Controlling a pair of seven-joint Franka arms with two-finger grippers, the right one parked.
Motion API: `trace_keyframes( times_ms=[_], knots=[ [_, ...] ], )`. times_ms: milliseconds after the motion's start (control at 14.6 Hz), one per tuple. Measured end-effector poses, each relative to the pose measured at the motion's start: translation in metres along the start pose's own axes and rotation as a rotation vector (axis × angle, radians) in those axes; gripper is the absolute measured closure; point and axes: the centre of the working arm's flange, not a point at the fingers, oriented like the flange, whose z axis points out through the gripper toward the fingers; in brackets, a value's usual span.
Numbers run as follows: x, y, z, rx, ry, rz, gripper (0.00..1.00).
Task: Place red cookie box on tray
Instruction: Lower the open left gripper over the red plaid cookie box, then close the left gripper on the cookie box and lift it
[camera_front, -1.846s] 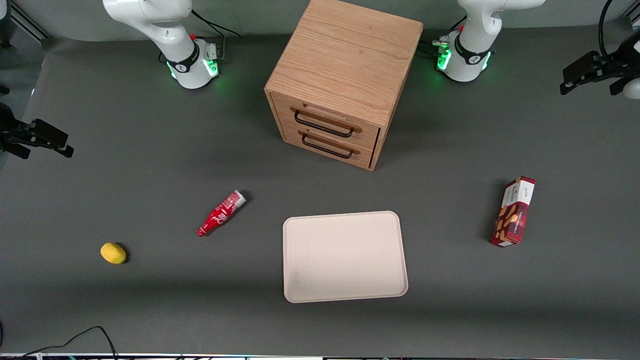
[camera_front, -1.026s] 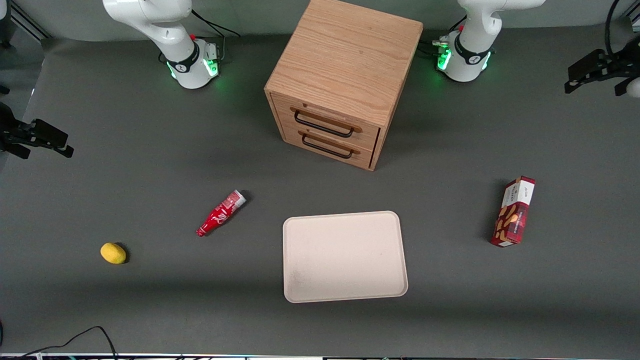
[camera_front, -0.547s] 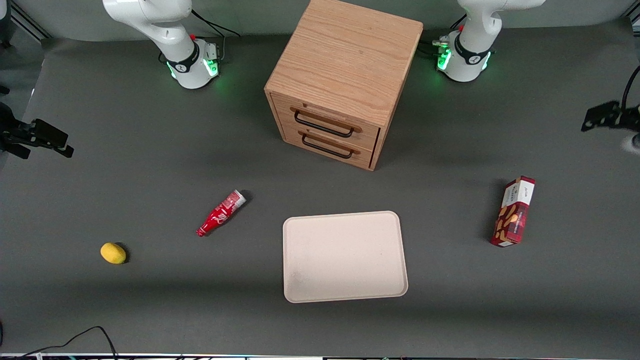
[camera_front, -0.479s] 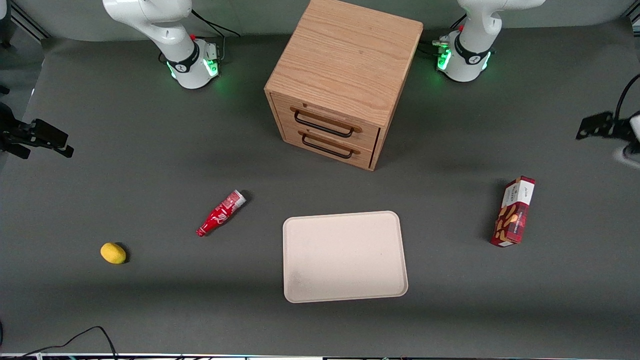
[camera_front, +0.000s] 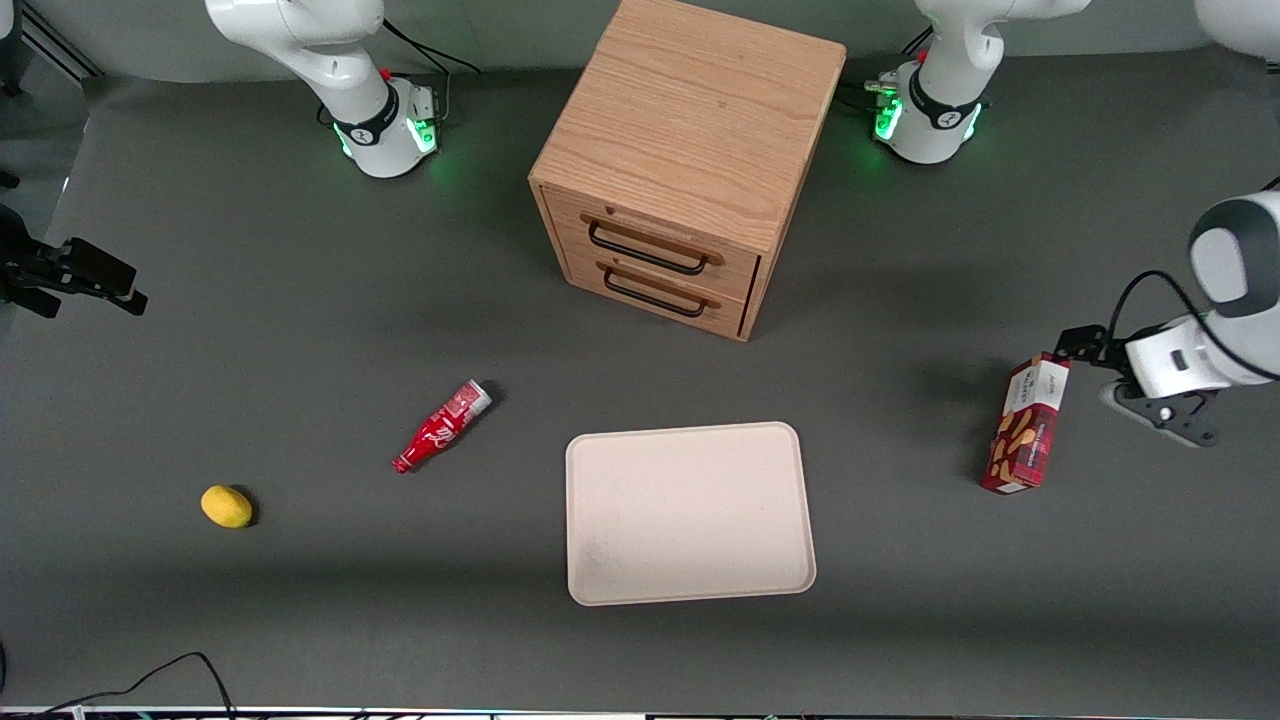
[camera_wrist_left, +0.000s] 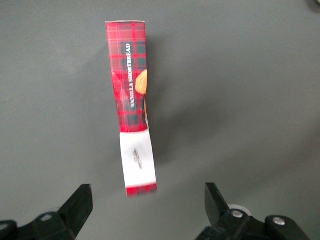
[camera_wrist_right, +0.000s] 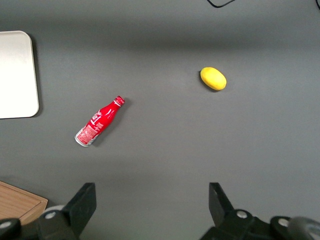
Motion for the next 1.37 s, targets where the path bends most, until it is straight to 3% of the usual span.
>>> trace_keyframes(
  times_ms=[684,1162,1368],
  knots=[
    [0.030,0.000,0.100,0.082,0.071,0.023,0.00],
    [0.028,-0.001,0.109,0.074,0.084,0.003,0.70],
    [0.028,-0.001,0.109,0.074,0.085,0.003,0.78]
  ],
)
